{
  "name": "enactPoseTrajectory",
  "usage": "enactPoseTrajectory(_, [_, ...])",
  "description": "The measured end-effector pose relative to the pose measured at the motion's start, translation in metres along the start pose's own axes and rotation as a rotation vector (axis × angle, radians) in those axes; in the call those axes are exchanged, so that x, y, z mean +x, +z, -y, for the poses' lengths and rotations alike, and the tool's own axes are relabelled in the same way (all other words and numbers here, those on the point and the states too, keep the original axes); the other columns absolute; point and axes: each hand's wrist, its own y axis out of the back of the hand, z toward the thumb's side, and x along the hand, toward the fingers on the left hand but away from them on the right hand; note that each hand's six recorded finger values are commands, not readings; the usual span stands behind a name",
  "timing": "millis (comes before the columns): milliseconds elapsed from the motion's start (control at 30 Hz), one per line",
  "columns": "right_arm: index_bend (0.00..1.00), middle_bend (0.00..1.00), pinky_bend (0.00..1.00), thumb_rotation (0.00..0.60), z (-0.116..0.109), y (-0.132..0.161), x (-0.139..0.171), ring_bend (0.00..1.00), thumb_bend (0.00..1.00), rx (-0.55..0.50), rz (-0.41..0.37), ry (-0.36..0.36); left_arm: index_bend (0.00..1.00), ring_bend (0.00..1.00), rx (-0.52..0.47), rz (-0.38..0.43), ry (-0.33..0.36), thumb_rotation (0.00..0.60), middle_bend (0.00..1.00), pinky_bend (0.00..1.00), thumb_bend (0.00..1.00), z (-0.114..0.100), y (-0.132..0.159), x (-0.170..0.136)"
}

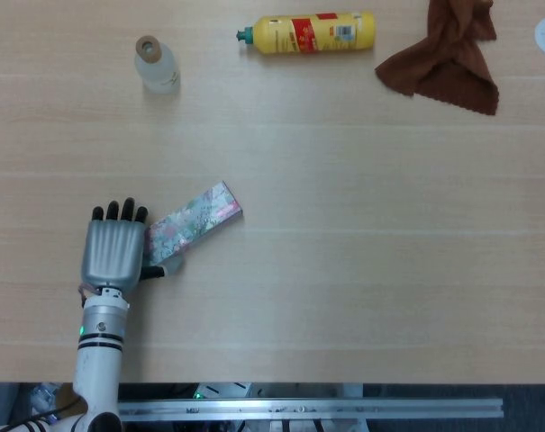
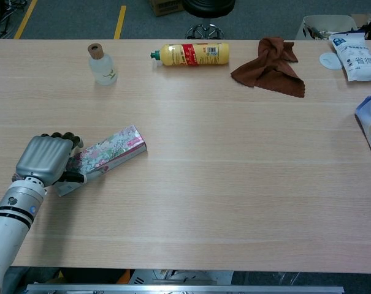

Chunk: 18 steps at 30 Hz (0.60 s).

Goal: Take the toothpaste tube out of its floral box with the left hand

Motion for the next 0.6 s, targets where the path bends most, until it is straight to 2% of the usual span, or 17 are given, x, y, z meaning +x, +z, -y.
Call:
enactPoseTrajectory(133, [0.46, 0.37, 0.36, 0.6, 0.0009, -0.0011, 0.0, 0.27, 0.41, -0.001, 0.003, 0.004, 0.26, 0.26, 0.002, -0.006, 0.006, 0.245, 0.22, 0.34, 0.09, 0.0009, -0.0013, 0.0026])
enactPoseTrajectory(300, [0.46, 0.37, 0.36, 0.6, 0.0017, -0.0019, 0.0003, 0.27, 0.41, -0.002, 0.006, 0.006, 0.27, 0.3, -0.014, -0.006, 0.014, 0.324, 0.27, 0.38, 0.09, -0.0002, -0.0003, 0.0031])
enactPoseTrajectory(600, [0.46, 0.37, 0.36, 0.6, 0.0037, -0.0034, 0.0004, 0.27, 0.41, -0.006, 0.01, 0.011, 0.3, 0.34, -0.03, 0.0, 0.024, 0.359, 0.31, 0.41, 0.09, -0.0016, 0.0002, 0.0029])
